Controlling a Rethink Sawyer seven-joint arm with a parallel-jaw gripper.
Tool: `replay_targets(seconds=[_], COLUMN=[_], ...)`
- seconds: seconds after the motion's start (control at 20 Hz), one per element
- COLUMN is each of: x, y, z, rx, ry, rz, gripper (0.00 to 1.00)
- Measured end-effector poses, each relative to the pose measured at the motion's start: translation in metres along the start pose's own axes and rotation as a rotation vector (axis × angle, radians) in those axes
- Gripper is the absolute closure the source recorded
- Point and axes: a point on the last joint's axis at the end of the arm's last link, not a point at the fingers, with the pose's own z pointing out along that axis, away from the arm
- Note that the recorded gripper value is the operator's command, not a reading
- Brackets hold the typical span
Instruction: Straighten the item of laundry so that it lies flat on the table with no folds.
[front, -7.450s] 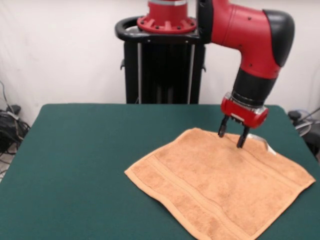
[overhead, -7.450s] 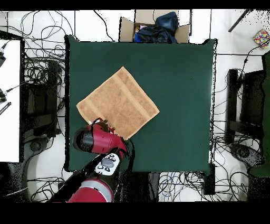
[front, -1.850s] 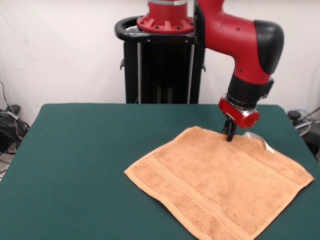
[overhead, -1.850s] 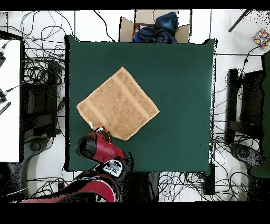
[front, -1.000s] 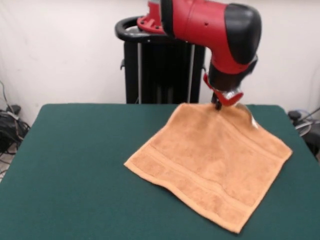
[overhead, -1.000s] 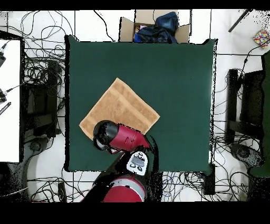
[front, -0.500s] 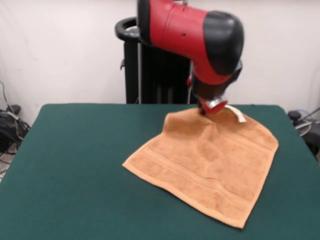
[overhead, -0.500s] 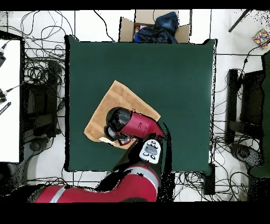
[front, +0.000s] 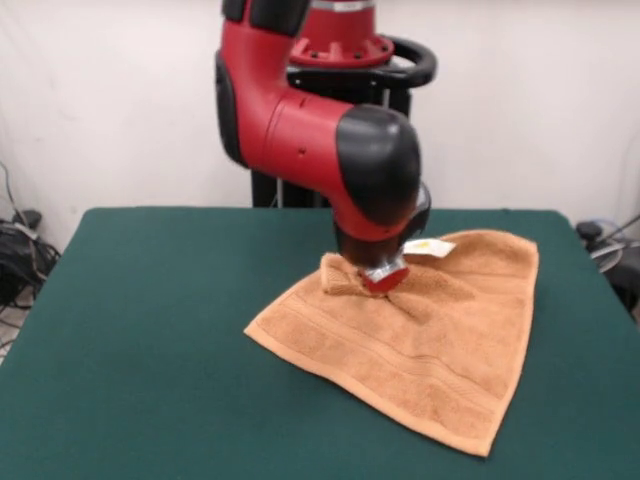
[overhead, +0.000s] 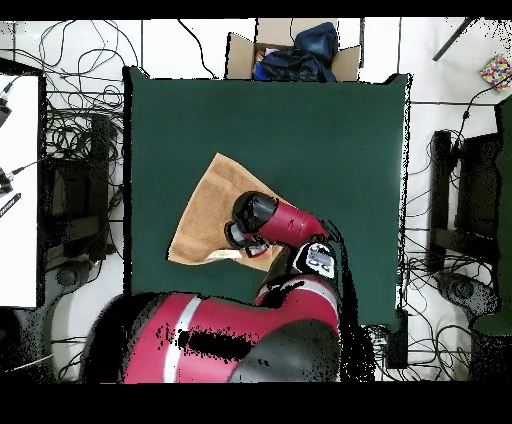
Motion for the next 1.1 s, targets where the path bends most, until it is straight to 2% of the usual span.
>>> replay_targets(seconds=[0.35,0.4,0.7,0.9,1.1], x=[-0.007,-0.008,-0.011,-0.005,0.008], y=[0.0,0.0,-0.004,0.003,0.011], z=[-0.001,-0.001,-0.005,-0.014,-0.036], rx=[-0.008,-0.011,-0.008,-0.027,-0.064], ry=[0.06,0.068,0.07,0.065,0.058], rz=[-0.039,-0.057,-0.083,-0.104,-0.128], gripper=[1.0,0.0,0.0,0.0,0.0])
